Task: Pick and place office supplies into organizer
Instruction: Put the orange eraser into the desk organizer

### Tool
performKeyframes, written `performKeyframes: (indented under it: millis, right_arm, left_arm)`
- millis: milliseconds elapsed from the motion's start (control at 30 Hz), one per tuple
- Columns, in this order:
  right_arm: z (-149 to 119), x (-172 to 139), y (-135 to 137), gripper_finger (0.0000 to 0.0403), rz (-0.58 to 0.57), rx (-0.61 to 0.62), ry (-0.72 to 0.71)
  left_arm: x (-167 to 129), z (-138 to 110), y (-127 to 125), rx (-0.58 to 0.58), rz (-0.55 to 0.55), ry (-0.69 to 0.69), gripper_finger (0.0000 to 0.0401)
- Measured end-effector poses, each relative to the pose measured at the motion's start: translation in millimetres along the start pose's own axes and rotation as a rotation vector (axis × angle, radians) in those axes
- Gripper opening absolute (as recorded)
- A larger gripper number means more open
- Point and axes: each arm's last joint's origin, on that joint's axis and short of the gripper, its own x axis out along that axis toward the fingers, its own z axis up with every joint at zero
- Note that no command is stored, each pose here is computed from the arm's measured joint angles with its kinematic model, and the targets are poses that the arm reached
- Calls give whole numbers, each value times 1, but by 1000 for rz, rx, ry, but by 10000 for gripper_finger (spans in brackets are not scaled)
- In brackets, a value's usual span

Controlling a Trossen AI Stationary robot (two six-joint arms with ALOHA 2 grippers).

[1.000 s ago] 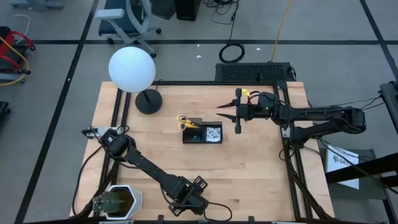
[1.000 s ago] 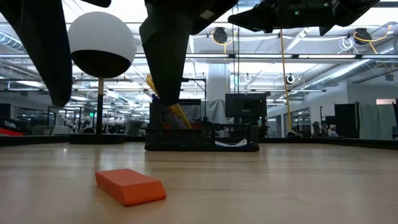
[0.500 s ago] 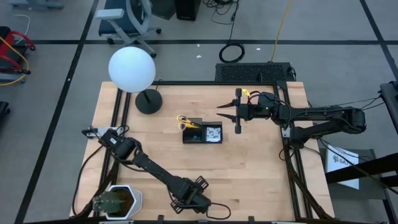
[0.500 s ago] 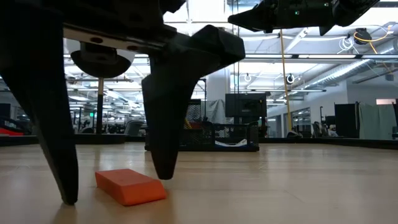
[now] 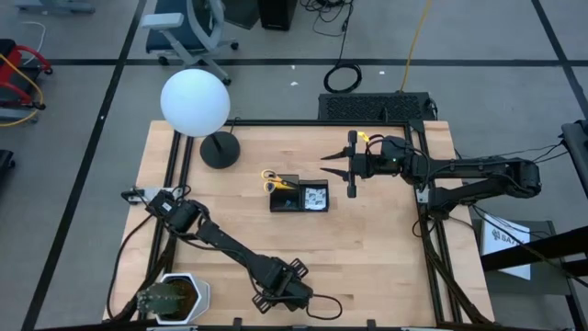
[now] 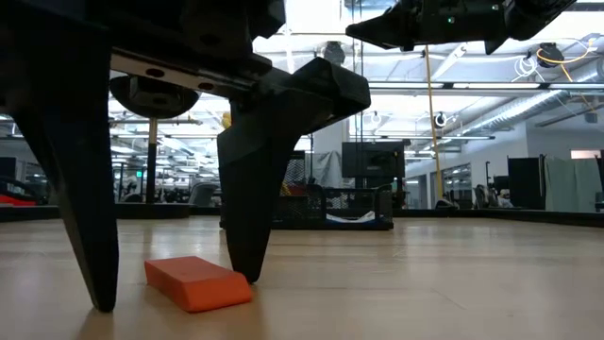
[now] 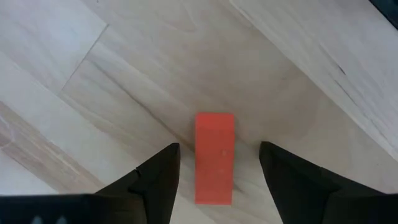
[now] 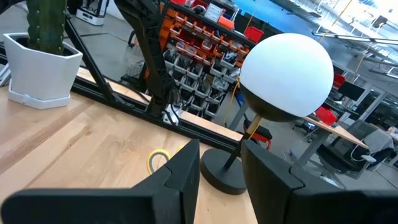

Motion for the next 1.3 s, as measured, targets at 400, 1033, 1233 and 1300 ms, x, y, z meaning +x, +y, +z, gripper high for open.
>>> performKeyframes:
  millis: [400,1033,1233,1300]
  right_arm:
    - [0,0,0,110,0,0,0]
    - [0,0,0,110,0,0,0]
    - [0,0,0,110,0,0,0]
    - [0,0,0,110,0,0,0]
  left_arm:
    - [1,-1,11,-30,12,-24,127]
    - [-7,-2,10,-85,49,-18,62]
    - [-21,-5,8,-87,94,6,62]
    - [-30,-6,8,-87,127,2,62]
